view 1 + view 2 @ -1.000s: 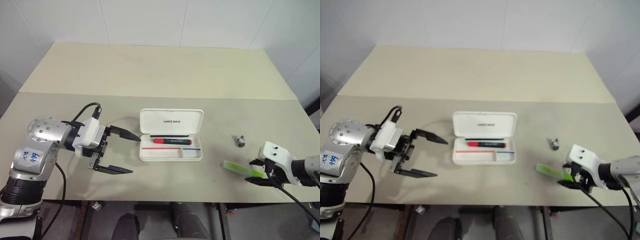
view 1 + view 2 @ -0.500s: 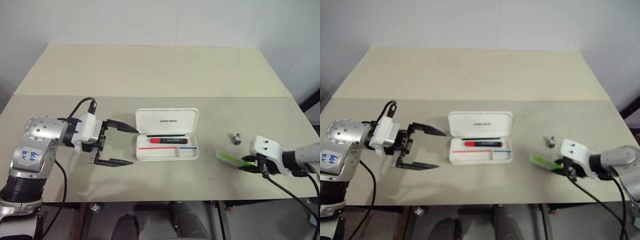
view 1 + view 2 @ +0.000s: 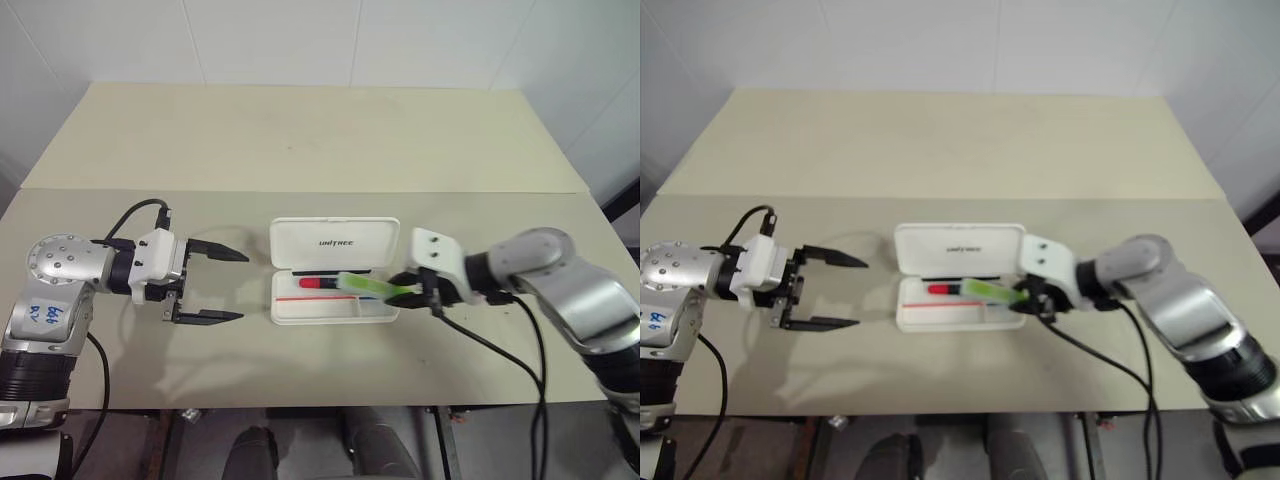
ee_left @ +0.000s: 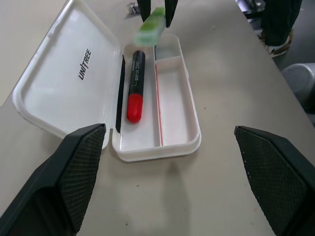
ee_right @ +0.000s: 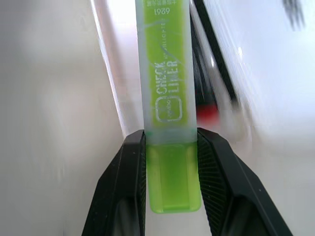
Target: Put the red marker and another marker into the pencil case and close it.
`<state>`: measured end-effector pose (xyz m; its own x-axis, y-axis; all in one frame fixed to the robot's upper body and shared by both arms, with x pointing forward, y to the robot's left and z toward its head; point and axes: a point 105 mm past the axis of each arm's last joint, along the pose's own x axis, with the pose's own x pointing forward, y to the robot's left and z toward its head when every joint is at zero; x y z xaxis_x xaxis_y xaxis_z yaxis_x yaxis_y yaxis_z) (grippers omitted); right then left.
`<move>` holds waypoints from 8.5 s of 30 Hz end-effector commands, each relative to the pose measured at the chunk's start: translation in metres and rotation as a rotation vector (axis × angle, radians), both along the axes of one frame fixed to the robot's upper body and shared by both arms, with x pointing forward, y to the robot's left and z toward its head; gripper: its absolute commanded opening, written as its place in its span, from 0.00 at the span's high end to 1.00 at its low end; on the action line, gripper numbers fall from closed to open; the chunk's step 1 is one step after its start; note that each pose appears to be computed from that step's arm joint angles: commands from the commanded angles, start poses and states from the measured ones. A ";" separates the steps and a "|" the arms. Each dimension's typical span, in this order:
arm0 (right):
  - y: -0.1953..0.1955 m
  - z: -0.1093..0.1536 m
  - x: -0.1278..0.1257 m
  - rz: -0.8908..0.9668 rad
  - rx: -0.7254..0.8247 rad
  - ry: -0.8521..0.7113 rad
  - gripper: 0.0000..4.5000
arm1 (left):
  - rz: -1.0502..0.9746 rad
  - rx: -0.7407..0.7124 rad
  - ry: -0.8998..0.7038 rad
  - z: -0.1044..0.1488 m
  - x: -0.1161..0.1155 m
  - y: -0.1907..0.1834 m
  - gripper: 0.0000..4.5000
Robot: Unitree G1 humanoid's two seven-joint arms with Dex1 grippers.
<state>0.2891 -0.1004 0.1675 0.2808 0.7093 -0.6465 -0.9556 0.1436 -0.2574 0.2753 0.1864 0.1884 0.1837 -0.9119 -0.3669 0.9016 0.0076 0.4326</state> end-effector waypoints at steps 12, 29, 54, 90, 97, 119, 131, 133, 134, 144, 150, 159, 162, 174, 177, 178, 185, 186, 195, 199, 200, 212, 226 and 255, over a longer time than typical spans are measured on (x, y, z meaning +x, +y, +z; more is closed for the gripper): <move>0.065 -0.003 -0.003 0.213 -0.031 -0.030 0.76 | 0.120 0.007 -0.052 0.004 -0.013 0.018 0.00; 0.074 -0.018 0.003 0.247 -0.080 -0.014 0.76 | 0.147 -0.001 -0.064 0.008 -0.016 0.015 0.00; 0.065 0.011 0.006 0.192 0.039 -0.002 0.01 | 0.110 -0.010 -0.071 0.007 -0.010 0.004 0.00; -0.165 -0.021 0.031 -1.143 0.061 0.102 0.01 | -0.127 -0.078 -0.061 0.014 0.002 -0.052 0.00; -0.152 -0.028 0.034 -1.117 0.068 0.130 0.01 | -0.112 -0.082 -0.065 0.014 0.001 -0.051 0.00; -0.153 -0.028 0.035 -0.821 -0.015 0.065 0.88 | -0.083 -0.241 -0.006 0.036 0.001 -0.059 0.00; -0.077 -0.001 0.015 -0.316 -0.037 0.066 0.88 | -0.007 -0.171 0.068 0.018 0.003 -0.036 0.00; -0.067 0.000 0.011 -0.273 -0.040 0.067 0.88 | 0.010 -0.151 0.065 0.014 0.005 -0.030 0.00; -0.061 0.001 0.010 -0.251 -0.039 0.064 0.88 | 0.018 -0.139 0.064 0.011 0.005 -0.027 0.00; -0.027 -0.004 0.001 -0.091 -0.068 0.056 0.88 | 0.042 -0.114 0.061 0.003 0.001 -0.021 0.00; -0.011 -0.014 -0.003 -0.018 -0.086 0.067 0.88 | 0.048 -0.116 0.056 0.003 0.000 -0.022 0.00; -0.005 -0.020 0.006 0.020 -0.124 0.040 0.88 | 0.059 -0.120 0.053 0.004 -0.002 -0.023 0.00; -0.004 -0.019 0.007 0.024 -0.121 0.033 0.88 | 0.061 -0.121 0.052 0.005 -0.002 -0.023 0.00; -0.007 -0.008 0.014 0.028 -0.123 -0.015 0.15 | 0.071 -0.123 0.048 0.005 -0.001 -0.022 0.00; -0.007 -0.002 0.014 0.038 -0.109 -0.025 0.01 | 0.070 -0.123 0.045 0.005 0.000 -0.023 0.00; -0.006 0.002 0.011 0.057 -0.090 -0.021 0.01 | 0.069 -0.123 0.045 0.005 0.000 -0.023 0.00; 0.000 0.041 -0.035 0.320 0.264 0.026 0.01 | 0.069 -0.125 0.039 0.006 0.004 -0.022 0.00; -0.002 0.046 -0.042 0.348 0.311 0.037 0.01 | 0.069 -0.130 0.039 0.008 0.005 -0.022 0.00; -0.037 0.068 -0.042 0.229 0.572 -0.053 0.00 | 0.088 -0.163 0.041 0.022 0.013 -0.011 0.08; -0.050 0.076 -0.031 0.124 0.617 -0.109 0.00 | 0.112 -0.229 0.031 0.032 0.019 -0.009 0.34; -0.053 0.078 -0.029 0.108 0.628 -0.121 0.00 | 0.113 -0.243 0.029 0.034 0.020 -0.009 0.42; -0.055 0.071 -0.017 0.021 0.644 -0.121 0.00 | 0.201 -0.338 0.012 0.047 0.044 -0.001 0.99; -0.052 0.070 -0.007 0.006 0.651 -0.178 0.00 | 0.397 -0.248 -0.044 0.005 0.113 -0.022 0.99; -0.048 0.060 -0.011 -0.037 0.686 -0.174 0.00 | -0.043 -0.094 0.078 -0.027 0.041 -0.070 0.99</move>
